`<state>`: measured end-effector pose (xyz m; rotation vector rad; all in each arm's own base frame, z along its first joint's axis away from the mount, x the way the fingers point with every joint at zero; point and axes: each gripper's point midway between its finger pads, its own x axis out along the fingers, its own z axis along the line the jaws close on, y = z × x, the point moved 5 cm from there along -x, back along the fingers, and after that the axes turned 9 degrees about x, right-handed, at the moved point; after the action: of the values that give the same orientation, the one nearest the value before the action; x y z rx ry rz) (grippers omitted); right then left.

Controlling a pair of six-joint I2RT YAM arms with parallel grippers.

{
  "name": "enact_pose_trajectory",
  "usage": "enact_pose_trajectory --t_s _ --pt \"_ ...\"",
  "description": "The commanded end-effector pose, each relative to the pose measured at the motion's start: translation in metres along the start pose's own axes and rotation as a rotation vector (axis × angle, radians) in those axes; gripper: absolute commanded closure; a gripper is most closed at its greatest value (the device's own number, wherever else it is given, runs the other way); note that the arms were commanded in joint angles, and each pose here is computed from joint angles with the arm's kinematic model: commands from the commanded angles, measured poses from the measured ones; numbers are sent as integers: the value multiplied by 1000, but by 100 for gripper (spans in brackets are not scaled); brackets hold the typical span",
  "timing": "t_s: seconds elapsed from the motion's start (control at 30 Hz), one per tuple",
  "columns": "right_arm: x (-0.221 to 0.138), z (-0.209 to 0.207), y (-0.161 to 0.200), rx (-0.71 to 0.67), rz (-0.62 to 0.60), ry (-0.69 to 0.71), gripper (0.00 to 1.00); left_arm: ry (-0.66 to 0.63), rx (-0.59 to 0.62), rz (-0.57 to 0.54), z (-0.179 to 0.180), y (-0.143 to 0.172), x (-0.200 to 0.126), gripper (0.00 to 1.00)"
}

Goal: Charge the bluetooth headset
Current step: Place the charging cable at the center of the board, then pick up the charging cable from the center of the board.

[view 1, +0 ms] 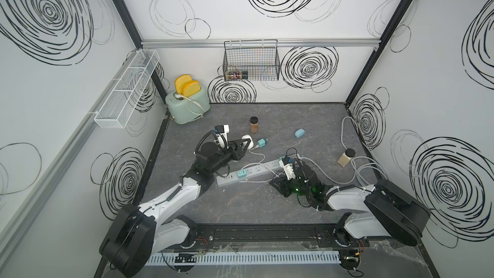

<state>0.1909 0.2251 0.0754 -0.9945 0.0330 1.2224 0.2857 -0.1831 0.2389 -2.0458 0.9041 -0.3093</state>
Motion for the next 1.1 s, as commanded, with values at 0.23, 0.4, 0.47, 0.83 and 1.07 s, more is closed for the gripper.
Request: enact_pose_trajectory --t_s 0.23,0.4,0.47,0.83,1.07 --pt "7 -2 2 -38 -5 -29 69 57 30 -42 -9 -7 0 68" --pt "10 -5 3 -60 -5 -34 69 60 26 -42 -9 -8 1 68" --pt "11 -6 3 -65 -12 -38 69 58 26 -43 -9 -8 1 68" --pt "15 -12 0 -30 -58 -19 69 60 19 -37 -9 -8 3 68" --pt "18 -12 0 -6 -59 -26 76 60 14 -32 -8 -7 4 69"
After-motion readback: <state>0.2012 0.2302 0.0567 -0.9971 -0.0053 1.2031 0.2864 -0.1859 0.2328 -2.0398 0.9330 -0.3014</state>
